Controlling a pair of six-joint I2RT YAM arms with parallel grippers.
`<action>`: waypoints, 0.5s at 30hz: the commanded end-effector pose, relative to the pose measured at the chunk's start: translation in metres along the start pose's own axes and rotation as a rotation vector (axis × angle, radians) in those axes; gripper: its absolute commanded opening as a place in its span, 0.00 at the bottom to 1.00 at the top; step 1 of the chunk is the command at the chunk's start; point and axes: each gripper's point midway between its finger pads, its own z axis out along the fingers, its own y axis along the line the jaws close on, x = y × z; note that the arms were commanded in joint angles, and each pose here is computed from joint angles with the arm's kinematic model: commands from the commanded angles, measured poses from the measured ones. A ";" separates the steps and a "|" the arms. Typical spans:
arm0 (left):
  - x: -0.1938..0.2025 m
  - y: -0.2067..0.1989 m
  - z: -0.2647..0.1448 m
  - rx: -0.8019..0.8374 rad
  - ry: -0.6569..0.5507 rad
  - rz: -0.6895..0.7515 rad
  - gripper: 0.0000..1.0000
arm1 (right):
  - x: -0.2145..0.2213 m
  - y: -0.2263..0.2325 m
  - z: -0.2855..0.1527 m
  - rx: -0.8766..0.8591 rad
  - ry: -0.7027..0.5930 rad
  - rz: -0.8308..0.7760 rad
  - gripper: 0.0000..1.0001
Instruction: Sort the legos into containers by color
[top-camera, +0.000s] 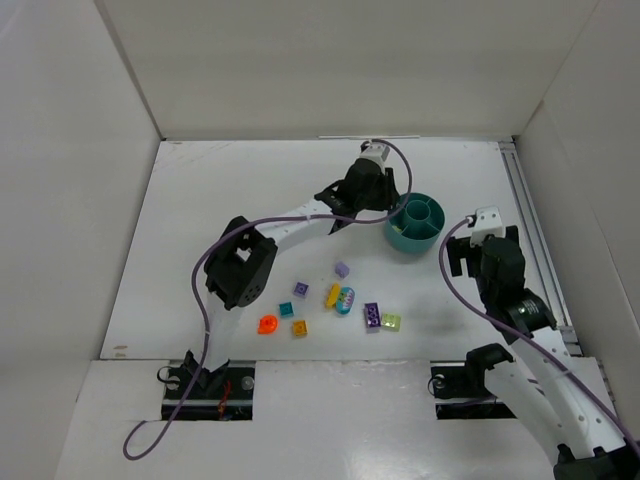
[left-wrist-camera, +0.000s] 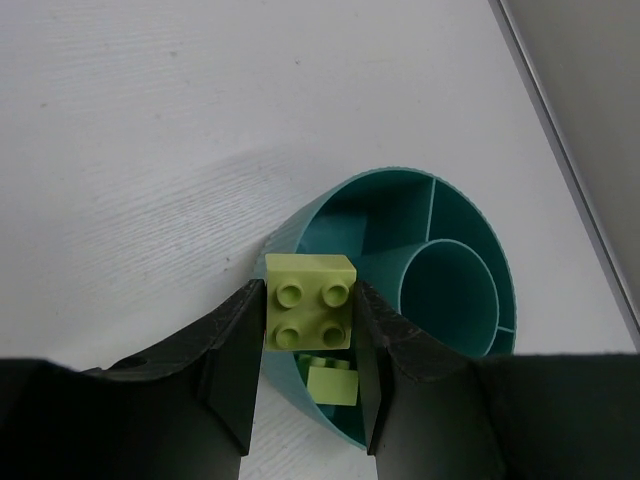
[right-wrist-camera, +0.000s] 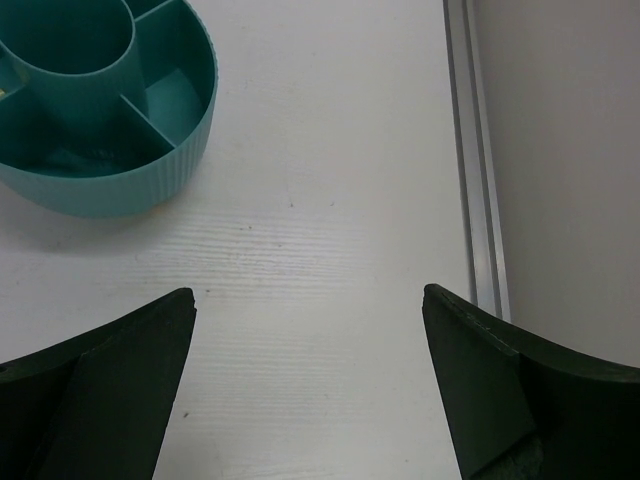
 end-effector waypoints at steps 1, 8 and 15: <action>-0.039 -0.048 -0.009 0.160 -0.083 0.023 0.20 | -0.001 -0.003 0.002 0.022 -0.016 0.035 1.00; -0.026 -0.050 -0.005 0.149 -0.066 0.028 0.21 | 0.003 -0.004 0.002 0.032 -0.019 0.040 1.00; -0.020 -0.048 -0.010 0.151 -0.052 0.038 0.42 | 0.002 -0.005 0.001 0.033 -0.027 0.044 1.00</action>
